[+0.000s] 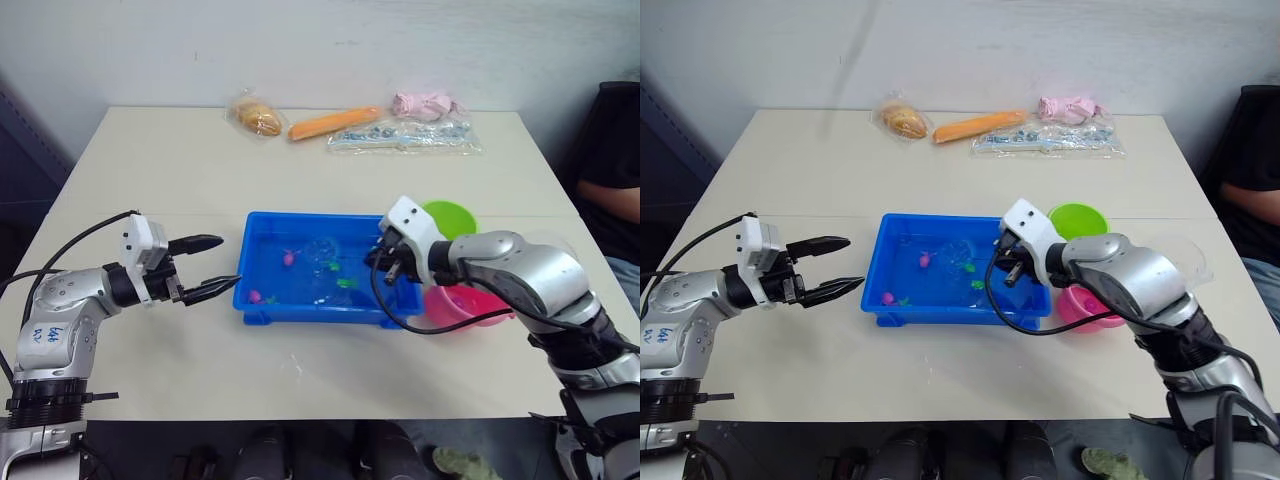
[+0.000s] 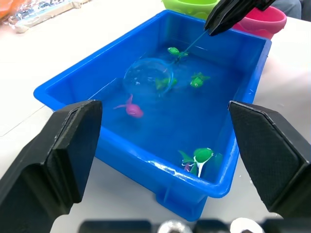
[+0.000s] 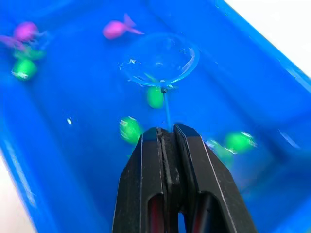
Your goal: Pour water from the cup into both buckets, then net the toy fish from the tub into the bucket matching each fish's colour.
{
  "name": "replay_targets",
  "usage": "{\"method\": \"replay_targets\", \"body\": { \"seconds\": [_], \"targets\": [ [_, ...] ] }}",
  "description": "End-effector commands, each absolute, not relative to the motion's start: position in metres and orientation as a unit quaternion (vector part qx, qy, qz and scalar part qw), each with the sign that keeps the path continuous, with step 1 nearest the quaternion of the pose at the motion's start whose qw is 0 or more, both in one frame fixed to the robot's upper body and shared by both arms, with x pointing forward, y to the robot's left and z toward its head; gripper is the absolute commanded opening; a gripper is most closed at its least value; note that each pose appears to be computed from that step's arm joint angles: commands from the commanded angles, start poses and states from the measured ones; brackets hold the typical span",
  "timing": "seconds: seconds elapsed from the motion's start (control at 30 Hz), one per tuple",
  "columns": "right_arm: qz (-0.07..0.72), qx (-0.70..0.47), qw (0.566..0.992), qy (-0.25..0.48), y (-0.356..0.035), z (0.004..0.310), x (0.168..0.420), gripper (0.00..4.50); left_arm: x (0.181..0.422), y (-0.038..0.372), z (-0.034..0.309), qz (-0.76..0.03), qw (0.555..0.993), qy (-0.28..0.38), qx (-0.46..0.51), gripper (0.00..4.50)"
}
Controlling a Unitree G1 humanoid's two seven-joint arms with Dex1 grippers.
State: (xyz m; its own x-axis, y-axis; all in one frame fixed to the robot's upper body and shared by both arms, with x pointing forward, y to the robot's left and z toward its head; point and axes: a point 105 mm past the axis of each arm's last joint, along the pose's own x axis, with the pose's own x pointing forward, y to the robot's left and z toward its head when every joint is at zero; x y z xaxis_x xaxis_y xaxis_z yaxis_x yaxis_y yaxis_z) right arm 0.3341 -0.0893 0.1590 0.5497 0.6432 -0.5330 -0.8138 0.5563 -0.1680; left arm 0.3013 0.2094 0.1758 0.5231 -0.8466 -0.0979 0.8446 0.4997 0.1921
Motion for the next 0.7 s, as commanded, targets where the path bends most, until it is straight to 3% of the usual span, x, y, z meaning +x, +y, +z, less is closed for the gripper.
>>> {"method": "replay_targets", "body": {
  "seconds": [0.03,0.33,0.47,0.7],
  "targets": [
    [0.431,-0.221,0.850,0.206,-0.085,0.162,0.335,0.00,0.298,0.207,0.184,-0.490,0.862,-0.018,0.127,4.45],
    [0.440,-0.180,0.863,0.172,-0.064,0.167,0.343,0.00,0.297,0.208,0.183,-0.487,0.864,-0.018,0.128,4.45],
    [0.436,-0.203,0.861,0.165,-0.069,0.163,0.342,0.00,0.296,0.208,0.182,-0.488,0.863,-0.016,0.129,4.45],
    [0.436,-0.173,0.877,0.100,-0.091,0.187,0.327,0.00,0.288,0.207,0.180,-0.516,0.846,0.002,0.134,4.45]
  ]
}}
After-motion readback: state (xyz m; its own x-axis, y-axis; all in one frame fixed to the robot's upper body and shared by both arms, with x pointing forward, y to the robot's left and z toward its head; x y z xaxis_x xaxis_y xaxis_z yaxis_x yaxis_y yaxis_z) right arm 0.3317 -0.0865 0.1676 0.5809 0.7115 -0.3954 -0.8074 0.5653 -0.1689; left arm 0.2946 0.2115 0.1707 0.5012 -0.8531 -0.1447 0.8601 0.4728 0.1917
